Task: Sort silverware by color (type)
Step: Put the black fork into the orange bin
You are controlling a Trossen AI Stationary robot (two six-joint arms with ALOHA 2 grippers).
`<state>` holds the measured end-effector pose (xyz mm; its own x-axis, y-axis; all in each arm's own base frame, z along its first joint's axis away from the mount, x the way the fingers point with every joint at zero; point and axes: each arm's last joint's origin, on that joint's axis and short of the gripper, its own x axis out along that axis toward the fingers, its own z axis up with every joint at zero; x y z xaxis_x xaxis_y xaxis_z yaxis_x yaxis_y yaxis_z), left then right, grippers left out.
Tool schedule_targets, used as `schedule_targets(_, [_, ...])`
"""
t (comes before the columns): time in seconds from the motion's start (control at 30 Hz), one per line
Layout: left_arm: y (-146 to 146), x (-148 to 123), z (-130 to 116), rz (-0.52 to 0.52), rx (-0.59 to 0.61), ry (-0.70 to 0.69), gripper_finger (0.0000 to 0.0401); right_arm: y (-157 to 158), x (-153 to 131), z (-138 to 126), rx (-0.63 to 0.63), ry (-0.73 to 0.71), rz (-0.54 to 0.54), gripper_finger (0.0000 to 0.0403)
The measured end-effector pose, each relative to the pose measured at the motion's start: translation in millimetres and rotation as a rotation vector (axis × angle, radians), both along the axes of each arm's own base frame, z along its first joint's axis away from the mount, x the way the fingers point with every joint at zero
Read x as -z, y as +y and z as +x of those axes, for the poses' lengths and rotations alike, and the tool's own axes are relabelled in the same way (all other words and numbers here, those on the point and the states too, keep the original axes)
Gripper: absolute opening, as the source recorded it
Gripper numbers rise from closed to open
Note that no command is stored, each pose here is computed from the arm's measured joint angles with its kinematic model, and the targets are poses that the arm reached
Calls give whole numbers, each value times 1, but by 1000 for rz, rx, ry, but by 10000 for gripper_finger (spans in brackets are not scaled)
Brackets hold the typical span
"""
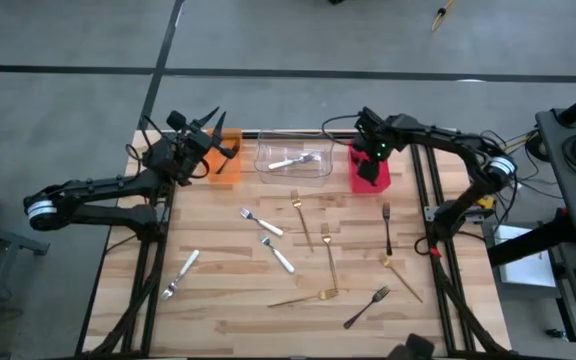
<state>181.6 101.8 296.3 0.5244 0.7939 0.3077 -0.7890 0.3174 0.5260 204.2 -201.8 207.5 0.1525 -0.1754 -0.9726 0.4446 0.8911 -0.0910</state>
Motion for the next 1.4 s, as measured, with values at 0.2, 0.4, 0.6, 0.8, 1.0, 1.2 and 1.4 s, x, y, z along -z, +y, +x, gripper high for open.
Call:
schedule_targets(0.2, [0,0,0,0,0,0,71,4,20,-4,9,-12,-9,214])
schedule_targets(0.4, [0,0,0,-2,1,-4,71,8,36,-8,2,-21,-20,214])
schedule_targets(0.6, [0,0,0,-10,6,-16,71,9,45,-9,12,-38,-33,214])
schedule_targets(0.8, [0,0,0,-15,8,-22,71,11,49,-11,24,-43,-33,214])
schedule_targets(1.0, [0,0,0,-16,8,-19,71,11,49,-11,35,-47,-33,214])
schedule_targets(1.2, [0,1,0,-21,9,-14,71,11,49,-8,4,-111,0,214])
schedule_targets(1.4, [0,1,0,-27,12,-20,71,9,49,-7,16,-132,-13,214])
